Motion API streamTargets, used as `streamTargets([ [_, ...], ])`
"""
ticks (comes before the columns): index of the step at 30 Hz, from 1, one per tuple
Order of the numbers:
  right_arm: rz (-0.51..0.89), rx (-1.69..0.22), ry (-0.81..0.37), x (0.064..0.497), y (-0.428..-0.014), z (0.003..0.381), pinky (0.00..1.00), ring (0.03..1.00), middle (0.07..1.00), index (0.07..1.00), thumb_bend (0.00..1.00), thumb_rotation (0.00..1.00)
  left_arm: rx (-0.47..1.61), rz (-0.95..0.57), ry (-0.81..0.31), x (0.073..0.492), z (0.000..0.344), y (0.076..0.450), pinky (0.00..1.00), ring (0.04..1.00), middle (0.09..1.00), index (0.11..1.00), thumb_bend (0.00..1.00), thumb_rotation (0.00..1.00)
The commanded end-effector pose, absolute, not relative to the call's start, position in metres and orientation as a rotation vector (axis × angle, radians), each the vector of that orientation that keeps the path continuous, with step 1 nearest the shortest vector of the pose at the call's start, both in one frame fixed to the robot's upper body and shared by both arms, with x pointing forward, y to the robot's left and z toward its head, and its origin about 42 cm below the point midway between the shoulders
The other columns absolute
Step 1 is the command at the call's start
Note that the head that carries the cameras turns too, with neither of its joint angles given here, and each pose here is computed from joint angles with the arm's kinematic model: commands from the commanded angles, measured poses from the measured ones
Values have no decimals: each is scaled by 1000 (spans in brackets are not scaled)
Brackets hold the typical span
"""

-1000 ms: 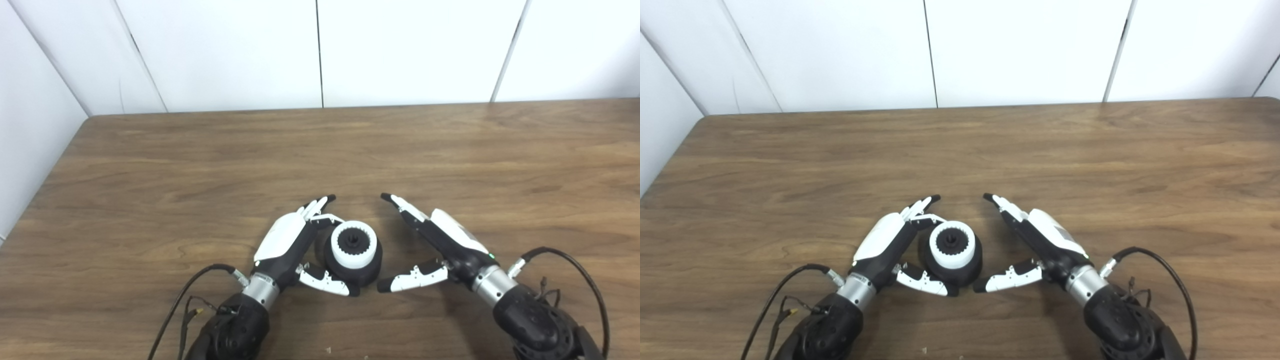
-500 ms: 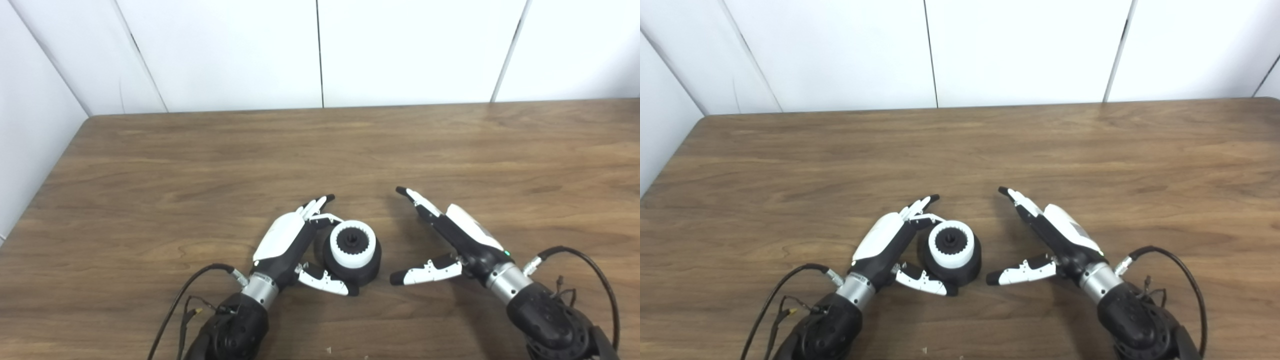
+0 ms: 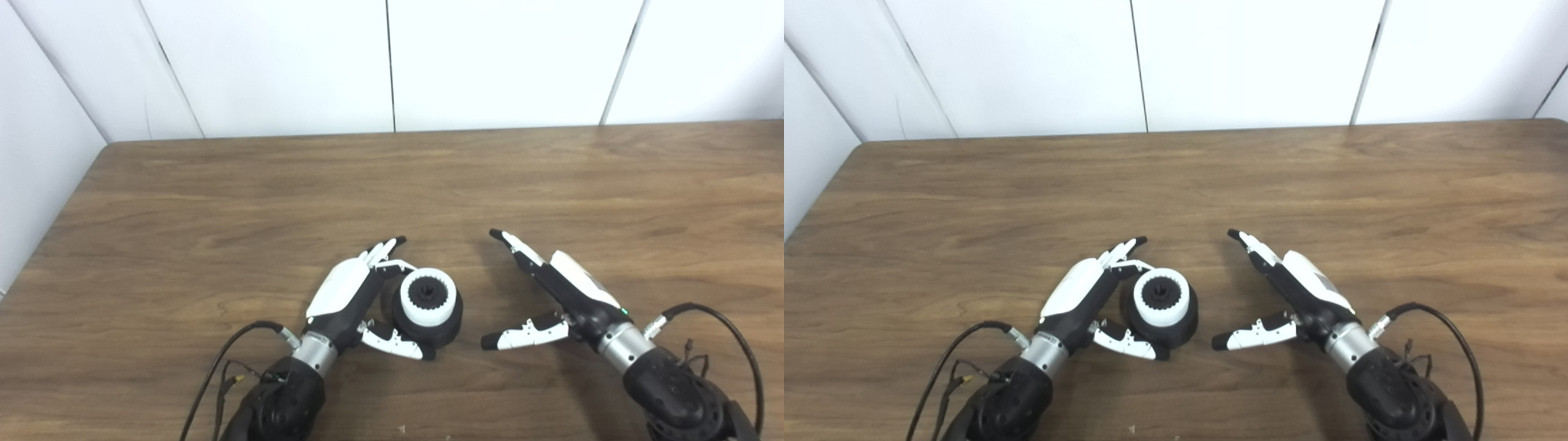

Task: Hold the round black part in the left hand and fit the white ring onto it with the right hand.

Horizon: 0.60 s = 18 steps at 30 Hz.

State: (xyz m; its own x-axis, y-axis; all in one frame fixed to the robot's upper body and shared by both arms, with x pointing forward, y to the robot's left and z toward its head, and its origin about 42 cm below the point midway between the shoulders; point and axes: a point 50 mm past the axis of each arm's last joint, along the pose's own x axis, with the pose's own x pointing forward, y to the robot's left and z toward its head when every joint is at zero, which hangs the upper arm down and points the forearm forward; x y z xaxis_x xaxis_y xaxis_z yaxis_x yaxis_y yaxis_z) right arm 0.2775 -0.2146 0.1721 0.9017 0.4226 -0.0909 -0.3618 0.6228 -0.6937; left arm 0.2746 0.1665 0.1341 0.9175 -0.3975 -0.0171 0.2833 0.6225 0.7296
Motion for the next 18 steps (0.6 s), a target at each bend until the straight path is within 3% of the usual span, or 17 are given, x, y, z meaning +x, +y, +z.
streamTargets([
  [1, 437, -771, -151, 278, -208, 185, 941, 1000, 1000, 1000, 1000, 406, 810, -373, -226, 285, 152, 167, 1000, 1000, 1000, 629, 977, 287],
  [18, 433, -772, -155, 278, -210, 188, 938, 1000, 1000, 1000, 1000, 446, 938, -446, -169, 289, 161, 162, 1000, 1000, 1000, 934, 1000, 474],
])
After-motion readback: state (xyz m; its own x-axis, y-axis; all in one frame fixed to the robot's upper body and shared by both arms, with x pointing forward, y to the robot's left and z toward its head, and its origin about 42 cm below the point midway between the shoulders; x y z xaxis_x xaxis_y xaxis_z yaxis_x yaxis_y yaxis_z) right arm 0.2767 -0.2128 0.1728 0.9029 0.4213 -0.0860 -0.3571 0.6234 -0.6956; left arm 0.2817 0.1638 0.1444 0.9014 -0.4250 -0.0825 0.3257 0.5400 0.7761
